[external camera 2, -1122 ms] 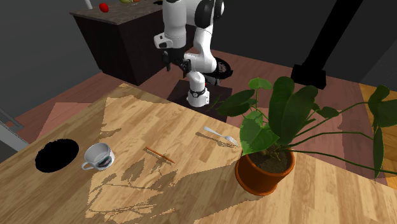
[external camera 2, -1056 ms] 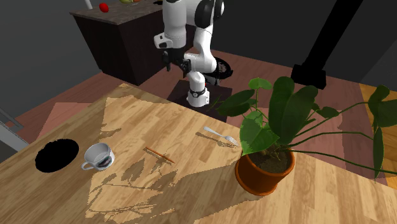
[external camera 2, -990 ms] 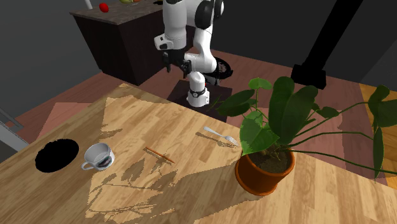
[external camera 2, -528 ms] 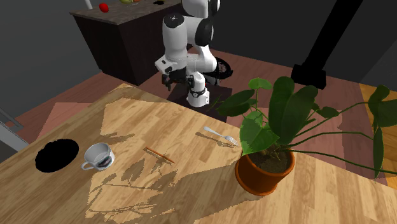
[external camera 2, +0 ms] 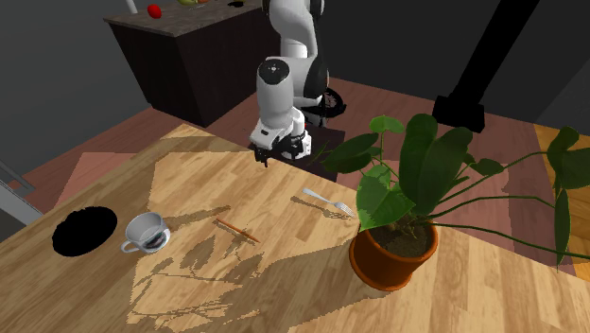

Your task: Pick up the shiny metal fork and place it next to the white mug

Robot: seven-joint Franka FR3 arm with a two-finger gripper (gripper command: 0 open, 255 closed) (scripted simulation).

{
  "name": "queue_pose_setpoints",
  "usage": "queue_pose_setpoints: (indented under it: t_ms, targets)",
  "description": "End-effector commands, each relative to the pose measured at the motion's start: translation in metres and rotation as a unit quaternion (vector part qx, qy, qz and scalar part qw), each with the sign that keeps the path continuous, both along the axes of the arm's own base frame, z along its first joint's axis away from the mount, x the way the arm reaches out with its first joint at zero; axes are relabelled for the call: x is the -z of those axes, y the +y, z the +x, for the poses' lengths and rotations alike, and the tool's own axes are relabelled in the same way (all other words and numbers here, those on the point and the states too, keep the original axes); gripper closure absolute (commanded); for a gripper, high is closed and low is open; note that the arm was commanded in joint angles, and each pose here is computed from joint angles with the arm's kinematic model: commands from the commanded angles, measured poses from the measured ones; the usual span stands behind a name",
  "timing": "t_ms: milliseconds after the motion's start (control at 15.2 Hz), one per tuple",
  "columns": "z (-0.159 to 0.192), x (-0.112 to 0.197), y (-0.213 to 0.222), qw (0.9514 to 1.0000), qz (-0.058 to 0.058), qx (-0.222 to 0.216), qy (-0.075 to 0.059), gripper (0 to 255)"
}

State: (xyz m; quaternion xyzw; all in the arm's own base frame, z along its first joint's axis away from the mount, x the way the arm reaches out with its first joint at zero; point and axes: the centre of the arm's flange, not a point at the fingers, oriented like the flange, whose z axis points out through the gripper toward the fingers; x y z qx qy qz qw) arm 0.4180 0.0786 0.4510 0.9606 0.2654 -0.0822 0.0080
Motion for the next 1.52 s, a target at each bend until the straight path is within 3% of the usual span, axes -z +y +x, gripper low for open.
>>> queue_pose_setpoints:
  t_ms: [0,198,396,594,858,924,1452]
  targets:
    - [0.010,0.015,0.020,0.9987,0.011,-0.050,0.007,0]
    - [0.021,0.037,0.051,0.9922,0.027,-0.120,0.017,0]
    - [0.028,0.058,0.084,0.9804,0.042,-0.190,0.027,0]
    - [0.029,0.078,0.118,0.9634,0.057,-0.259,0.037,0]
    - [0.022,0.103,0.163,0.9326,0.077,-0.349,0.049,0]
    - [0.021,0.104,0.166,0.9305,0.078,-0.354,0.050,0]
    - [0.012,0.143,0.164,0.9305,0.078,-0.354,0.050,0]
